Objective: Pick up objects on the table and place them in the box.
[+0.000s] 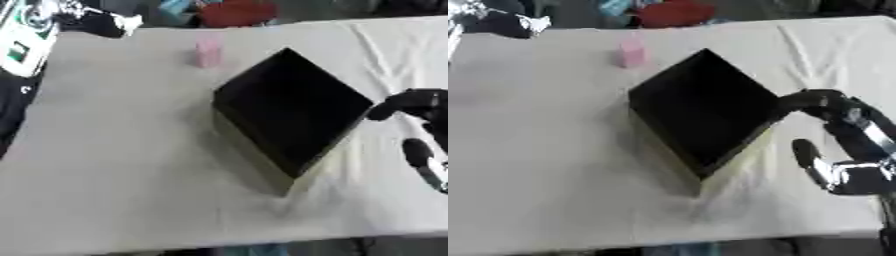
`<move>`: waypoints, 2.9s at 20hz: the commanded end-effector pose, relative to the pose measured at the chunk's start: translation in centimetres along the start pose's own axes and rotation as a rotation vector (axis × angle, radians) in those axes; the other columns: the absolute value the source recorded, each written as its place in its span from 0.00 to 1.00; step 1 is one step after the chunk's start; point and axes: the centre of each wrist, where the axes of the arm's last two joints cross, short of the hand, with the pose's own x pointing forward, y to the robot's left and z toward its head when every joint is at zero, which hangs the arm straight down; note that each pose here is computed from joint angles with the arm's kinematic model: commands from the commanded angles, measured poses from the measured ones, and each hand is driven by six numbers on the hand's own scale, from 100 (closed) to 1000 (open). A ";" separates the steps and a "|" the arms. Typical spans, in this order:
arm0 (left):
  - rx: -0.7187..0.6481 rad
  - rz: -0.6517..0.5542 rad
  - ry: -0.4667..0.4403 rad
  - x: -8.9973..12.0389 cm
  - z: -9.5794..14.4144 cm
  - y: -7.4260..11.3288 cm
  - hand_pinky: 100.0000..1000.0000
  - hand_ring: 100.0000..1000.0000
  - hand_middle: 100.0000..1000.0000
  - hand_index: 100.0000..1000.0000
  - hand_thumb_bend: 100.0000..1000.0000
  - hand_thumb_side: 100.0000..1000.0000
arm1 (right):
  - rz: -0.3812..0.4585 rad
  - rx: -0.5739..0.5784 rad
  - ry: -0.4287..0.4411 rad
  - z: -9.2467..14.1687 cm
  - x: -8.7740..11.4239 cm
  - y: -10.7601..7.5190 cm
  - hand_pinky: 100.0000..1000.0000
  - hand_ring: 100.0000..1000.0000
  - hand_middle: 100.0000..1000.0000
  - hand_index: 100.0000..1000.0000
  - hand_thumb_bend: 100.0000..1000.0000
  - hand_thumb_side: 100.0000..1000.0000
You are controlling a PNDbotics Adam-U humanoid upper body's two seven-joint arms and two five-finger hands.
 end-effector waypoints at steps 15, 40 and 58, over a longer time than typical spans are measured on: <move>0.062 -0.069 0.237 -1.3 -3.2 -0.8 0.64 0.63 0.64 0.82 0.00 0.16 | 0.041 0.113 -0.097 -1.3 0.4 -0.8 0.72 0.67 0.60 0.84 0.00 0.33; -0.144 -0.239 0.499 -4.1 -1.9 -0.3 0.65 0.62 0.66 0.79 0.00 0.22 | 0.012 0.172 -0.164 -3.2 0.5 -0.7 0.72 0.67 0.59 0.83 0.00 0.33; -0.066 -0.255 0.584 -5.0 -1.1 -2.0 0.64 0.61 0.64 0.81 0.00 0.27 | 0.013 0.181 -0.186 -3.7 0.5 -0.7 0.72 0.66 0.59 0.83 0.00 0.34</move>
